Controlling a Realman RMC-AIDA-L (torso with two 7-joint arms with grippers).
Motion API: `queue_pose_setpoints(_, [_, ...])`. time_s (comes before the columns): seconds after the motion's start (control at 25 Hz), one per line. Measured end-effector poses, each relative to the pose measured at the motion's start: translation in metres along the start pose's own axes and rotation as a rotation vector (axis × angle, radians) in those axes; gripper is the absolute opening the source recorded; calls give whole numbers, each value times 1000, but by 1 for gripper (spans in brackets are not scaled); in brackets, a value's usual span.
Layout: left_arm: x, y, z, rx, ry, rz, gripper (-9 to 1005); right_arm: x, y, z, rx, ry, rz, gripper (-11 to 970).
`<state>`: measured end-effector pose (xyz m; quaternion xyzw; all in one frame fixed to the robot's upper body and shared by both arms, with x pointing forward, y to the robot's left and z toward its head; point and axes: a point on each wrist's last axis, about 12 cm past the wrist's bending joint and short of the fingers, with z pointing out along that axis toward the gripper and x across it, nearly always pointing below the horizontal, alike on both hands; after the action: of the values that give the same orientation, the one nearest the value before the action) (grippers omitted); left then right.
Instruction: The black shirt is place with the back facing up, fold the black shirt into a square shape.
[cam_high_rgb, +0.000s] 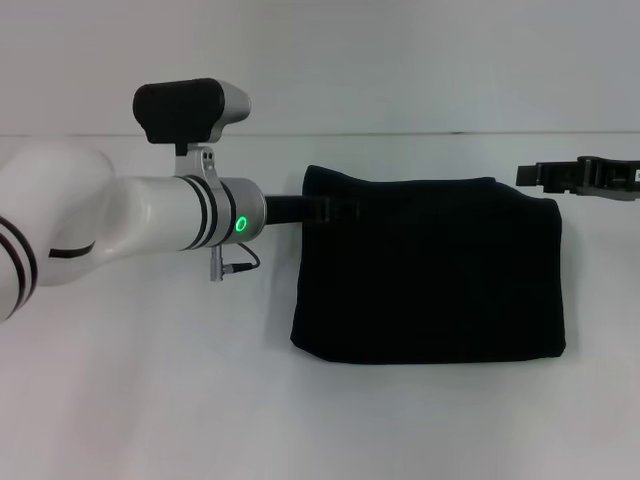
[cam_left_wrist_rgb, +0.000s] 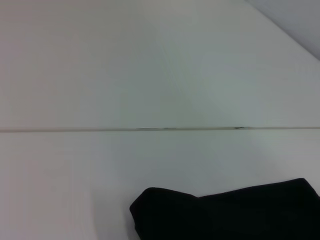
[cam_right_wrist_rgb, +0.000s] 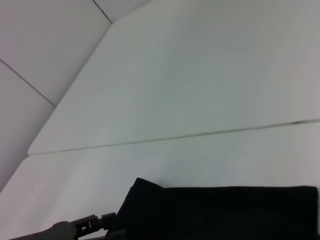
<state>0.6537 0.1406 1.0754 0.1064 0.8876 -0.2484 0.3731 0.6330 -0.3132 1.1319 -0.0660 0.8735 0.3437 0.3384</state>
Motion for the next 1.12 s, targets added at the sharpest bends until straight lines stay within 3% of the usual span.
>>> queue_pose_setpoints(0.52, [-1, -6, 1, 31, 12, 0, 949, -4, -2, 0, 23, -18, -9, 614])
queue_pose_setpoints(1.12, [3, 5, -2, -10, -14, -45, 513, -4, -3, -1, 31, -18, -10, 579])
